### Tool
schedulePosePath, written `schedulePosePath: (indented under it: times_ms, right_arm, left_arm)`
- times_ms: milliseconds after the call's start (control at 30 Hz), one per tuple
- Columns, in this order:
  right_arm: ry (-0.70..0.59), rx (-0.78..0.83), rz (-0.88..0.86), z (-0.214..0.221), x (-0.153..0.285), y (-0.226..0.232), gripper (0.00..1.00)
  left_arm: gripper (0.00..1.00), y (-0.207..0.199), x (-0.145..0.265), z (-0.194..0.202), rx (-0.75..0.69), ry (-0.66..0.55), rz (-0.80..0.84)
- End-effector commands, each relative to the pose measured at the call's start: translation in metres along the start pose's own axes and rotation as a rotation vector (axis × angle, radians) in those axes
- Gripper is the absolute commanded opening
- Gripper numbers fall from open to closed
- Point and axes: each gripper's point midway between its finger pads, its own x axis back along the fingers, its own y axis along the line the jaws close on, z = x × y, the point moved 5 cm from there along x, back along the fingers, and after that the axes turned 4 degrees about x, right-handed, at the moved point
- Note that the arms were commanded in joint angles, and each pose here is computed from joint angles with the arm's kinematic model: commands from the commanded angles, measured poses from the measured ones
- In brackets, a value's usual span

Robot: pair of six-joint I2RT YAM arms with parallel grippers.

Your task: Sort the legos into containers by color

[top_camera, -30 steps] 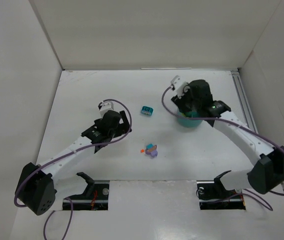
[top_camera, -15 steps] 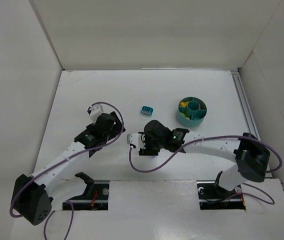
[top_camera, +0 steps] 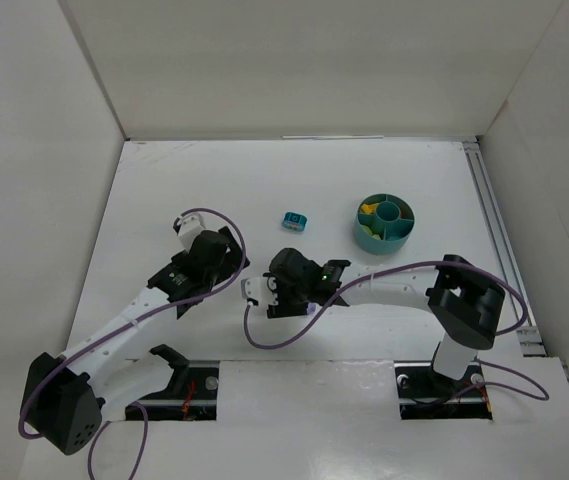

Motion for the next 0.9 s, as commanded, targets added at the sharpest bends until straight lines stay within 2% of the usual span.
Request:
schedulePosePath:
  times_ms: [0, 333, 433, 600, 800, 867]
  right_arm:
    - [-0.054, 0.027, 0.039, -0.016, -0.008, -0.012, 0.61]
    - [-0.023, 0.013, 0.028, -0.009, -0.02, -0.009, 0.59]
    - [-0.014, 0.004, 0.034, -0.006, -0.021, -0.007, 0.51]
    - [0.001, -0.019, 0.021, -0.001, -0.024, -0.002, 0.42]
    - [0.005, -0.042, 0.029, 0.001, -0.025, -0.001, 0.24]
    - [-0.009, -0.041, 0.026, -0.001, -0.026, -0.001, 0.23]
  left_arm:
    - [1.0, -0.001, 0.001, -0.003, 0.016, -0.021, 0.013]
    - [1.0, 0.001, 0.0, -0.001, 0.013, -0.016, 0.006]
    - [1.0, 0.002, 0.0, -0.002, 0.013, -0.024, 0.001]
    - [1.0, 0.004, 0.0, -0.001, 0.009, -0.019, -0.006]
    - [1.0, 0.006, -0.001, 0.002, 0.015, -0.014, -0.013]
    - [1.0, 0.006, -0.001, 0.002, 0.015, -0.014, -0.013]
